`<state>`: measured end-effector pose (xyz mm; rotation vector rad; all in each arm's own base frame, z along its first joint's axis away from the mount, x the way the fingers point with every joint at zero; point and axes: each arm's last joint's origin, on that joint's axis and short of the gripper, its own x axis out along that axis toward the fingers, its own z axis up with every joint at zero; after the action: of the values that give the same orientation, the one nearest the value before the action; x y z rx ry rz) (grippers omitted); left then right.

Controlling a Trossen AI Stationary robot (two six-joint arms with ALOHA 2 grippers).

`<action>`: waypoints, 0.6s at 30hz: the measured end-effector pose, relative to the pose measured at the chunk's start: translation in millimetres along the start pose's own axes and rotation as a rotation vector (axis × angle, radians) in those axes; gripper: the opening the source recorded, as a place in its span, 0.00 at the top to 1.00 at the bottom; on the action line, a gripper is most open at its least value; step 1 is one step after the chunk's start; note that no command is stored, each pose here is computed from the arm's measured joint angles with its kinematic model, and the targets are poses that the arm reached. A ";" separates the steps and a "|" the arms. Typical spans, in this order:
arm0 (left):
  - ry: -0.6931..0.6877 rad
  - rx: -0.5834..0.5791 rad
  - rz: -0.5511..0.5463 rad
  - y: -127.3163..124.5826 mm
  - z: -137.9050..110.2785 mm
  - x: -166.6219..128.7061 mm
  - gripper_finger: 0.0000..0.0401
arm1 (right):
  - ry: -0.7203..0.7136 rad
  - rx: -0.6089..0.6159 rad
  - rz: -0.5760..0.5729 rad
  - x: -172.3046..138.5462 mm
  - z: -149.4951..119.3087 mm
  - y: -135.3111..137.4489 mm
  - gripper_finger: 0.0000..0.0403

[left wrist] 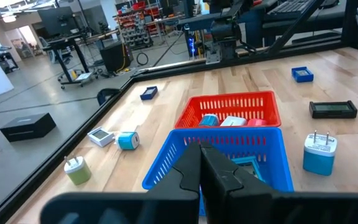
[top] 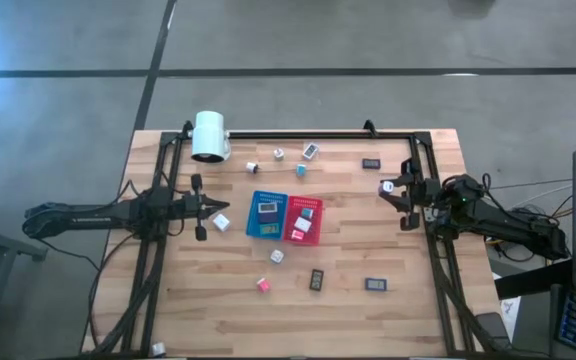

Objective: Pick & Place Office items
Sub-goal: Put the violet charger adapter into the red bin

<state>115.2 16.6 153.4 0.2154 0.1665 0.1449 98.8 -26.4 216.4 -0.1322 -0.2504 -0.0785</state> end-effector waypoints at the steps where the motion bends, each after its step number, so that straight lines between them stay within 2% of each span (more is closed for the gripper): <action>1: 0.000 0.000 0.000 0.0 0.0 0.0 0.99 | 0.000 0.000 0.000 0.1 0.0 0.0 0.68; 18: 0.000 0.000 0.000 0.0 0.0 0.0 0.99 | 0.009 0.004 0.000 0.8 -1.0 -0.2 0.68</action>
<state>115.2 16.6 153.4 0.2158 0.1661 0.1451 99.9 -26.7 215.7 -0.1275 -0.2417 -0.0786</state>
